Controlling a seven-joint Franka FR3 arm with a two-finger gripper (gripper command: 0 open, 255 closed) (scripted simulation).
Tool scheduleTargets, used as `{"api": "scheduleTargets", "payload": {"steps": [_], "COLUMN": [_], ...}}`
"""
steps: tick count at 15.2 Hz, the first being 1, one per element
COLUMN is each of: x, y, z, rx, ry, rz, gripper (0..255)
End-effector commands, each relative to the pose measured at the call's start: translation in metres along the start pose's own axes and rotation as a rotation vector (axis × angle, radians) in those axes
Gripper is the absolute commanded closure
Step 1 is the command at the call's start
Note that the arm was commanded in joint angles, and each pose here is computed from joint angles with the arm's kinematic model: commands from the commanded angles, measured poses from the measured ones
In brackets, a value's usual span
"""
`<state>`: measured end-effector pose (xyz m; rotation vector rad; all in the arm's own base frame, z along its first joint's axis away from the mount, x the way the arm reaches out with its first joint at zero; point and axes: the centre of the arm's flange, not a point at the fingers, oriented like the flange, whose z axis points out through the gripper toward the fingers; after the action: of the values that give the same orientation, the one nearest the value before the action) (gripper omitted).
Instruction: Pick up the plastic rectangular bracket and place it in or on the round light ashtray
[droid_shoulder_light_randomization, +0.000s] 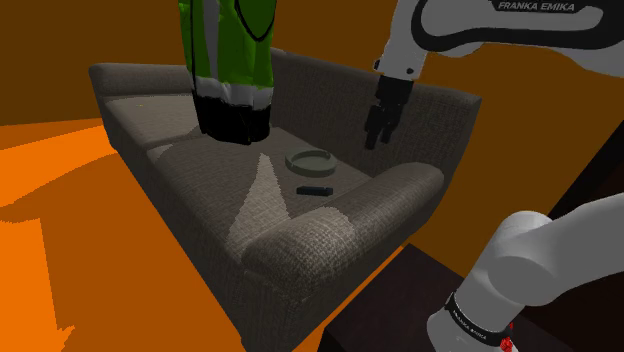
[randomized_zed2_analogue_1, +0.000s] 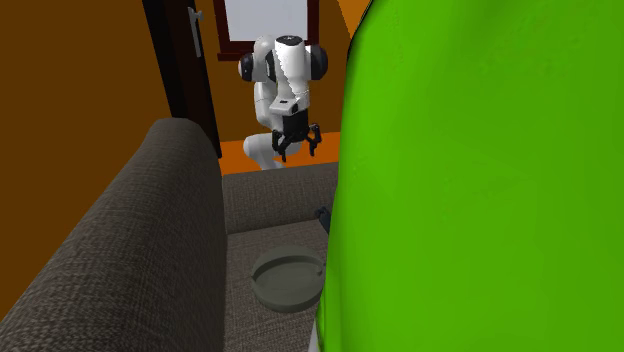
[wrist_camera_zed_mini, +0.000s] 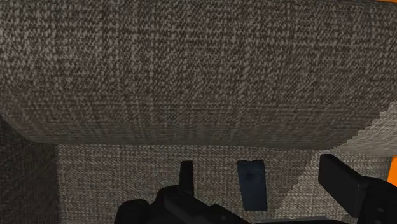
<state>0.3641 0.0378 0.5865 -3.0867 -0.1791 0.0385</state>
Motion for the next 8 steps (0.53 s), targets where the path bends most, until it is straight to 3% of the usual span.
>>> {"api": "scheduleTargets", "payload": {"steps": [1, 8], "x": [0.022, 0.102], "y": [-0.008, -0.032], "z": [0.016, 0.067], "rx": [-0.004, -0.016], "ry": [-0.010, -0.049], "rz": [-0.021, -0.092], "gripper": [0, 0]}}
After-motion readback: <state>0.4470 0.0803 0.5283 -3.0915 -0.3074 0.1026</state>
